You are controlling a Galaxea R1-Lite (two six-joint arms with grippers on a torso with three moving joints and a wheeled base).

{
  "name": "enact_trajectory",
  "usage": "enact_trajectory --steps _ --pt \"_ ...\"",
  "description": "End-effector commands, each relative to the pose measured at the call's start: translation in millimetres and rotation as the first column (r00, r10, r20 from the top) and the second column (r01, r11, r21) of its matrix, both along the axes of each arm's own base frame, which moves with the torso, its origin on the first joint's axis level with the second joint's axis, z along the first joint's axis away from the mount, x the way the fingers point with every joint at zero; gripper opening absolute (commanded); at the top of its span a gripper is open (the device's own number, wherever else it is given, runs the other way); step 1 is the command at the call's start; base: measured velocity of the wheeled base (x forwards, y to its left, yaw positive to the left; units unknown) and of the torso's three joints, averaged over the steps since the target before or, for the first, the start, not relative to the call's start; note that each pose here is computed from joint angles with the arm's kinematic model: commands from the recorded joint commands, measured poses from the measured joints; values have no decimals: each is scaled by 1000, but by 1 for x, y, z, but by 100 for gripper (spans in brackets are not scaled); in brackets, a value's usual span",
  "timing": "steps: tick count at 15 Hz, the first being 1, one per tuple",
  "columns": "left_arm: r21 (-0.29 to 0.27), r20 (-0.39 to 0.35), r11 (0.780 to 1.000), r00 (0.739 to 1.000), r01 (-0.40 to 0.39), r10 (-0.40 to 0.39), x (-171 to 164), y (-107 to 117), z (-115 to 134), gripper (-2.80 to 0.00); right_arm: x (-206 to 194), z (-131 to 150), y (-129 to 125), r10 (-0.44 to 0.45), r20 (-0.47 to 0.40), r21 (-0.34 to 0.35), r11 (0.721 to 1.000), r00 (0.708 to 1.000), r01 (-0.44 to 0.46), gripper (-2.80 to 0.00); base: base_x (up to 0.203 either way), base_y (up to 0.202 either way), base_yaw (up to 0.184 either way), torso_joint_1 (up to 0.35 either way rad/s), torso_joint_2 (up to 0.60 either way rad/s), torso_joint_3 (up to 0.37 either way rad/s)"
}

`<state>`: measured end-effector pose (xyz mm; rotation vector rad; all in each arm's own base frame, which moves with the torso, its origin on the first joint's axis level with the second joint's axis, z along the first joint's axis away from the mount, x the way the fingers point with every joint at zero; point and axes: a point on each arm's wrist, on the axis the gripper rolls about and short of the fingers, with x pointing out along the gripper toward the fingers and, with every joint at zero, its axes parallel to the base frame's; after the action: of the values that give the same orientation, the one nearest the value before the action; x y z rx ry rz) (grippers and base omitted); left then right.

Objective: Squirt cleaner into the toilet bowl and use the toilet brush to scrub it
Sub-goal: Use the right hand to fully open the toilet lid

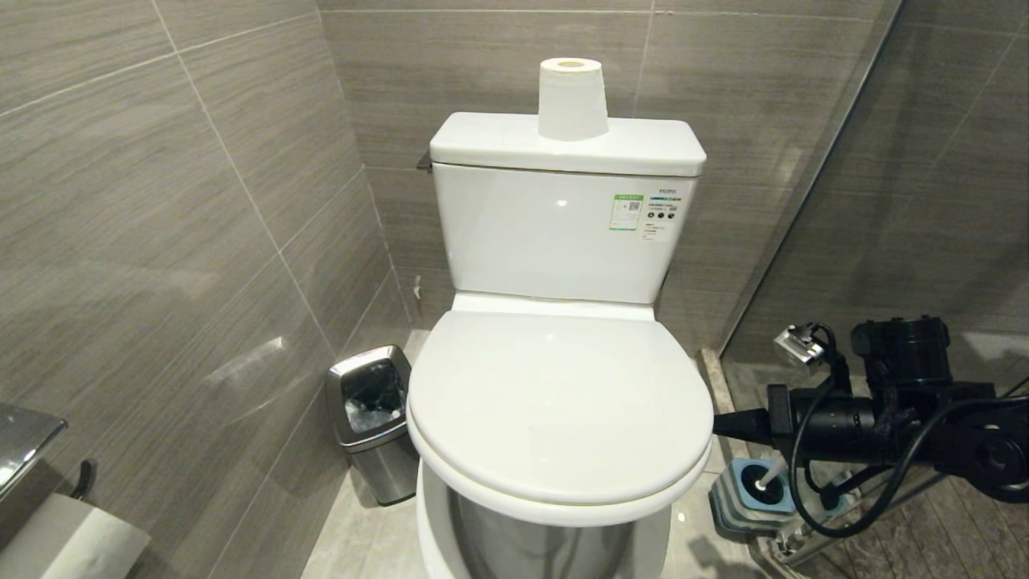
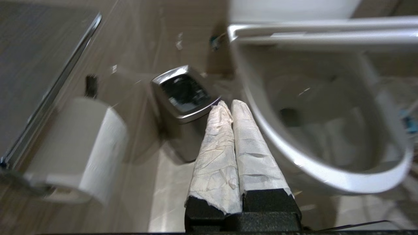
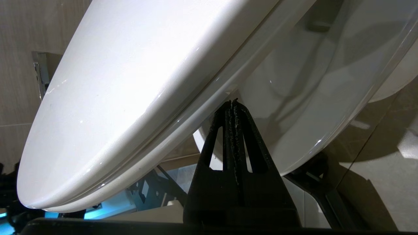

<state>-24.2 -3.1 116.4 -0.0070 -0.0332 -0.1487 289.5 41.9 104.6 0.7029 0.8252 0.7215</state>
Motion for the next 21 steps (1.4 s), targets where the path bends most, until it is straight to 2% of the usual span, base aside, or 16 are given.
enact_trajectory --steps 1,3,5,7,10,15,19,21 --pt "34 -14 996 996 -85 86 0 2 -22 -280 -1 2 0 4 4 7 1000 1000 -4 -280 0 0 0 0 0 0" --pt "65 -29 988 989 -143 145 2 3 -42 -280 -1 1 0 6 2 7 1000 1000 -6 -280 0 0 0 0 0 0" --pt "92 -45 984 987 -152 156 2 3 -41 -280 0 1 0 4 3 7 1000 1000 -4 -280 0 0 0 0 0 0" --pt "106 -94 984 983 -145 155 6 3 -40 -280 2 5 0 3 33 8 1000 999 -3 -280 0 0 0 0 0 0" --pt "100 -56 984 987 -146 152 3 3 -41 -280 6 11 -7 -21 83 13 1000 996 20 -280 0 0 0 0 0 0" --pt "88 -33 985 988 -148 152 2 3 -42 -280 7 27 -18 -60 147 22 998 987 57 -280 0 0 0 0 0 0" --pt "90 -33 985 988 -148 152 2 3 -42 -280 12 46 -18 -98 206 109 991 974 77 -280 0 0 0 0 0 0" --pt "90 -30 985 988 -149 152 2 3 -41 -280 13 47 -18 -101 209 115 990 973 79 -280 0 0 0 0 0 0"
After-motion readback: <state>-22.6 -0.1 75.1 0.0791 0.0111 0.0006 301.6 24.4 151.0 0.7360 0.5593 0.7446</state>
